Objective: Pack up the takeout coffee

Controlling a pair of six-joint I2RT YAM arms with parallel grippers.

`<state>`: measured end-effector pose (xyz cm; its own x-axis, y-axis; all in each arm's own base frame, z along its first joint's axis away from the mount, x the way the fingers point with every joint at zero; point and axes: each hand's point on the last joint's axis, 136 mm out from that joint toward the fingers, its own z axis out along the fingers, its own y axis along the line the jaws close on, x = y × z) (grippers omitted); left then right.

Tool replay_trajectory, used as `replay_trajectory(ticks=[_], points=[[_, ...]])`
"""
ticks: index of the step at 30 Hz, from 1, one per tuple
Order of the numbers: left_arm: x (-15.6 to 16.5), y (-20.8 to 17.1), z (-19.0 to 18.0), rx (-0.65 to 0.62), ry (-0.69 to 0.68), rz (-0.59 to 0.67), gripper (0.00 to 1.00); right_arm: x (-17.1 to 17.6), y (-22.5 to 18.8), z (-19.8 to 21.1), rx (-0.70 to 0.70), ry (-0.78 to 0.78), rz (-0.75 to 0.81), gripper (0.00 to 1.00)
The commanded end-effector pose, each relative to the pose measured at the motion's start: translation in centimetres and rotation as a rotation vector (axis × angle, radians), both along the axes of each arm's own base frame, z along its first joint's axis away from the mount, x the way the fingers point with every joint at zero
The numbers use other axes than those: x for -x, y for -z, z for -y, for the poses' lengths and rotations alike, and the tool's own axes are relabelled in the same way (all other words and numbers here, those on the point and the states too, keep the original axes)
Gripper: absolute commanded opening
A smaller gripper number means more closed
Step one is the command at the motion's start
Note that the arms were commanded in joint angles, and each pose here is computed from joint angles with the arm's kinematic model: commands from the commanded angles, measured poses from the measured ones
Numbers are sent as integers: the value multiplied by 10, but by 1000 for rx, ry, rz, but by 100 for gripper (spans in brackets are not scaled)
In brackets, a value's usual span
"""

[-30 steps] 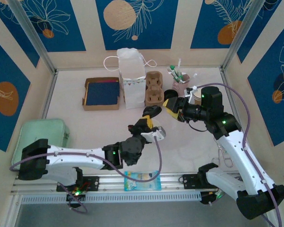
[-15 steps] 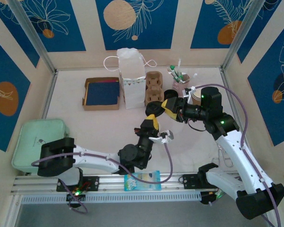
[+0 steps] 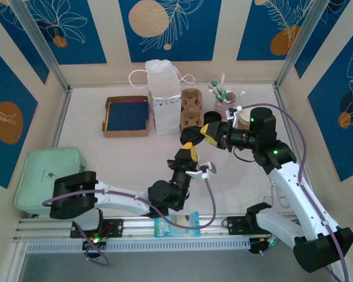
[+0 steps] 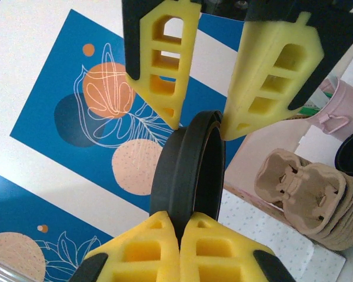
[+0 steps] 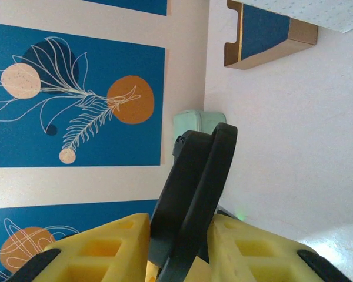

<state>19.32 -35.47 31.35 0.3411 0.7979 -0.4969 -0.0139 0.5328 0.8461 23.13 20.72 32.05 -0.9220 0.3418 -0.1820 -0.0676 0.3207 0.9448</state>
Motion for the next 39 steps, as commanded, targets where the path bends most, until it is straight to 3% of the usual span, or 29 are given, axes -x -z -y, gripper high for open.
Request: replay_trajectory(ticks=[1,18,21,24,26,30,34,39], points=[[8,-15,2,70,30,17,0,2,9,-2,-2,-20,-32,26],[8,-10,6,44,30,21,2,0,8,-4,-24,-26,-29,6],[7,-9,5,45,29,19,22,0,8,-4,-29,-24,-25,5],[8,-10,2,57,31,16,53,-1,6,-4,-36,-20,-21,5],[8,-11,0,63,30,14,66,-1,6,-3,-37,-19,-21,4],[9,-11,-6,85,31,5,75,-2,6,-1,-40,-12,-21,4],[9,-8,-16,118,46,-43,77,-4,4,5,-42,6,-14,4],[8,6,-33,196,139,-243,77,-8,2,17,-44,34,-16,4]])
